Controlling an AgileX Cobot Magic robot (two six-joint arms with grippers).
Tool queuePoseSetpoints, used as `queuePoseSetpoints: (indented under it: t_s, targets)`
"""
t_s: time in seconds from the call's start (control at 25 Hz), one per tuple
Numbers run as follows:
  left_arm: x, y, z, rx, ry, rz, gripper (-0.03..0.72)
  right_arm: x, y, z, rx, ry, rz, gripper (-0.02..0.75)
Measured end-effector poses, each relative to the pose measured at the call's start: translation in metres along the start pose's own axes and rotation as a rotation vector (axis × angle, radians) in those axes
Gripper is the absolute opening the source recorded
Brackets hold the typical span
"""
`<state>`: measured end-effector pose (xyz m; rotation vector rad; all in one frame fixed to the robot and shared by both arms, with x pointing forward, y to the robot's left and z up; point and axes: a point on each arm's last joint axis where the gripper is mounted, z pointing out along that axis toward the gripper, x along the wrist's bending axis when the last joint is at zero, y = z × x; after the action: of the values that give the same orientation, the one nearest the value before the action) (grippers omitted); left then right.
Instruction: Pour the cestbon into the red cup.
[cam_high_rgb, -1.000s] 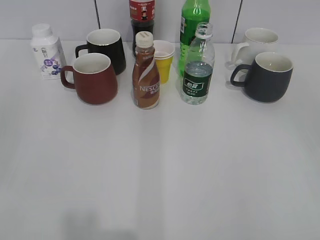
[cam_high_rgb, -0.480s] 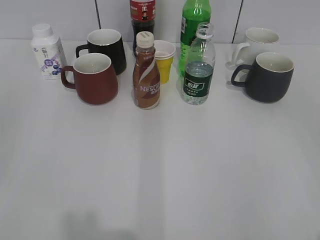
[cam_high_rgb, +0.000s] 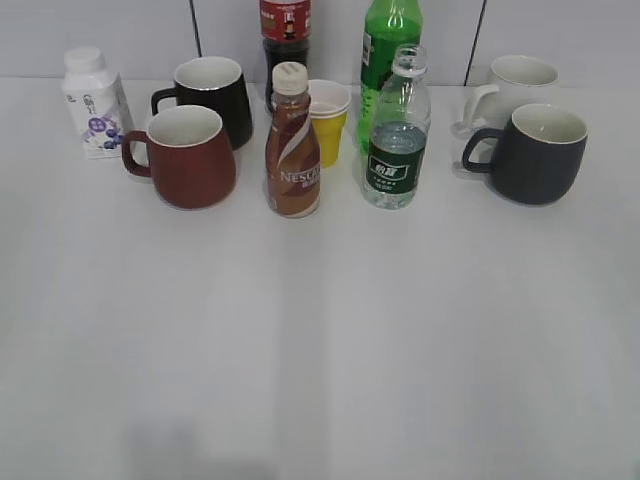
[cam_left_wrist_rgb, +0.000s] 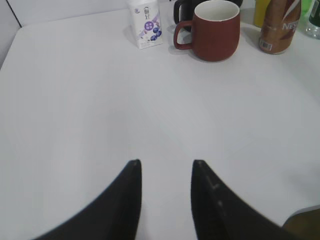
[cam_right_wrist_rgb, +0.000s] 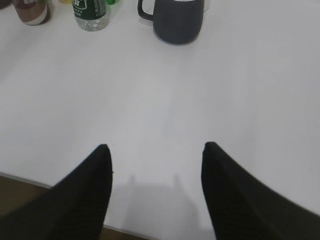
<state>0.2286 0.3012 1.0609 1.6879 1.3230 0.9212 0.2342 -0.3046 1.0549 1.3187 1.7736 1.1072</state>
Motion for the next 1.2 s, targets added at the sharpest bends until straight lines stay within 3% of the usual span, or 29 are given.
queuePoseSetpoints:
  t_s: [0.52,0.88,1.2]
  targets:
    - [-0.0004,0.0000,0.0000,0.003,0.038,-0.018,0.255,0.0001,0.0001,0.0000,-0.001,-0.009,0.004,0.430]
    - [-0.0006,0.0001,0.0000,0.005,0.057,-0.027,0.255,0.0017,-0.0001,-0.0006,0.004,-0.251,0.118,0.430]
    - [-0.0006,0.0002,0.0000,0.004,0.058,-0.028,0.255,0.0018,-0.0001,-0.0006,0.004,-0.271,0.127,0.430]
